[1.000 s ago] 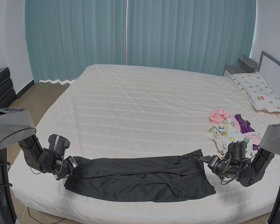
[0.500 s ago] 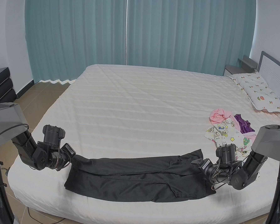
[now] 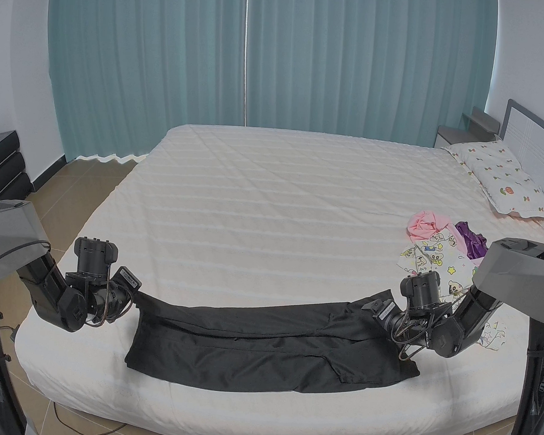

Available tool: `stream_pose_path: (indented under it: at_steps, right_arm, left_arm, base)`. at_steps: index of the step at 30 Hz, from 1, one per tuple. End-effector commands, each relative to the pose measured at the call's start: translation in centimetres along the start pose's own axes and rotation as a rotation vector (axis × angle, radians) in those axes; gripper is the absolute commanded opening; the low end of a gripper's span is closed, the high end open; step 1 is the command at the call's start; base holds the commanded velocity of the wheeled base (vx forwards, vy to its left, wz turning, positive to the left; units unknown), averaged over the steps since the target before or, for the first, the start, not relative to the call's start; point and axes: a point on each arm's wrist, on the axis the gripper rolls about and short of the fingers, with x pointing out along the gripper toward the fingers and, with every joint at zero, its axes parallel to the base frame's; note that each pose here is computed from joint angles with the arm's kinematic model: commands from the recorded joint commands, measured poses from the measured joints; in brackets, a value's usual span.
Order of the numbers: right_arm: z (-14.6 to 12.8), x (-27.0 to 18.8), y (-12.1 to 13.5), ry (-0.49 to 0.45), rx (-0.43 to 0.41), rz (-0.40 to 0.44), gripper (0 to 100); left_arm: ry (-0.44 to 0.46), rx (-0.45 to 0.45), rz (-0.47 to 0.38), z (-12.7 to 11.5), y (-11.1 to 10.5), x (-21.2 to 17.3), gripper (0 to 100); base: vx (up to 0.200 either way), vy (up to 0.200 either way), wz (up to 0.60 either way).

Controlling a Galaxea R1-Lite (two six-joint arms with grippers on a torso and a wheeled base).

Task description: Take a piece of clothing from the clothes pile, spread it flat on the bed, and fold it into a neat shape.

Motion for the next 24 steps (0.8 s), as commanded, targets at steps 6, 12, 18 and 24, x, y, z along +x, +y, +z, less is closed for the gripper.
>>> stream_pose_path:
  at_steps: [6, 12, 18, 24]
  right_arm:
    - [0.1, 1.3, 0.3, -0.028, -0.005, -0.01, 100]
    - [-0.2, 1.9, 0.2, -0.044, -0.016, -0.045, 0]
    - [-0.3, 1.5, 0.5, -0.053, -0.023, -0.046, 0]
    - [0.6, 0.9, 0.9, -0.075, -0.011, -0.028, 0]
  left_arm:
    - [-0.001, -0.001, 0.0, 0.0, 0.0, -0.1, 0]
    - [-0.003, -0.003, -0.002, 0.1, 0.0, 0.0, 0]
    - [-0.003, -0.003, -0.002, 0.1, 0.0, 0.0, 0]
    - [-0.014, -0.004, -0.02, 0.4, -0.5, -0.1, 0]
  base:
    - [0.0, 0.0, 0.0]
    - [0.0, 0.0, 0.0]
    - [0.0, 0.0, 0.0]
    - [0.0, 0.0, 0.0]
